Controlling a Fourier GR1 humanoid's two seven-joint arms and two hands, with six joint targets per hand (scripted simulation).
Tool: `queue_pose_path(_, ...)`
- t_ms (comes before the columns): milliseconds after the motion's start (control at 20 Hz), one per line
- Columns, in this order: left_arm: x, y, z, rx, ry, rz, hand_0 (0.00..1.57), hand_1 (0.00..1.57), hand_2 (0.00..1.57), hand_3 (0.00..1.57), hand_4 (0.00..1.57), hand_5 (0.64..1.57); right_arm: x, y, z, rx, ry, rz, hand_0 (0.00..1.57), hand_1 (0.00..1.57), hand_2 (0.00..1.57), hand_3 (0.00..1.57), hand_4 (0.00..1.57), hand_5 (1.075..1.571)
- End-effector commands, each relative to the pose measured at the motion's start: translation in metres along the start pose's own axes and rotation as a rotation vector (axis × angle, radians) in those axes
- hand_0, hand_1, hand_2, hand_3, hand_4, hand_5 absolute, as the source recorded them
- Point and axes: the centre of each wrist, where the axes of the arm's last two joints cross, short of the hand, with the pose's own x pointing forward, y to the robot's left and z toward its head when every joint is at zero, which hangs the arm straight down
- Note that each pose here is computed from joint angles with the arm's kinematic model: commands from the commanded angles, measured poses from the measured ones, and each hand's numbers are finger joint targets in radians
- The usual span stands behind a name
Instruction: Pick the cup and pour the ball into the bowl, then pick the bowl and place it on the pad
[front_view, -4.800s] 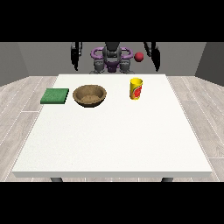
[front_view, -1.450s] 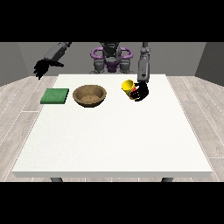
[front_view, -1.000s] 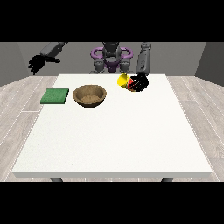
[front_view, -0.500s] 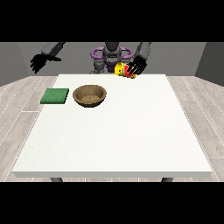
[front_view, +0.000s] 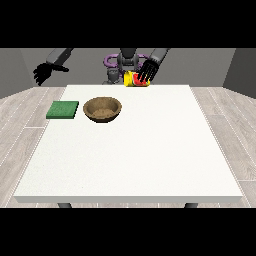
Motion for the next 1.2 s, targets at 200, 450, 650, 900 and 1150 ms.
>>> queue_pose_path(200, 0.049, -0.011, 0.004, 0.024, -0.071, -0.187, 0.58, 0.58, 1.57, 1.54, 0.88, 1.571, 0.010, 0.018, -0.029, 0.052, -0.029, -0.013, 0.00, 0.00, 0.00, 0.00, 0.00, 1.548)
queue_pose_path(450, 0.082, 0.004, -0.013, 0.030, -0.160, -0.329, 0.52, 0.52, 1.57, 1.57, 0.84, 1.571, 0.038, 0.020, -0.059, 0.025, -0.034, 0.037, 0.00, 0.00, 0.00, 0.14, 0.00, 1.530)
queue_pose_path(650, 0.080, -0.005, -0.004, 0.004, -0.191, -0.413, 0.37, 0.37, 1.57, 1.57, 0.90, 1.570, 0.029, 0.045, -0.065, 0.064, -0.030, 0.021, 0.00, 0.00, 0.00, 0.27, 0.00, 1.527)
queue_pose_path(900, 0.087, -0.010, 0.002, -0.018, -0.268, -0.523, 0.00, 0.00, 1.57, 1.57, 0.88, 1.556, 0.030, 0.041, -0.063, 0.094, -0.045, -0.002, 0.00, 0.00, 0.00, 0.22, 0.00, 1.527)
queue_pose_path(1150, 0.107, -0.017, 0.019, -0.121, -0.369, -0.644, 0.00, 0.00, 1.57, 1.57, 1.20, 1.434, 0.041, 0.064, -0.086, 0.099, -0.050, -0.002, 0.00, 0.00, 0.00, 0.19, 0.00, 1.521)
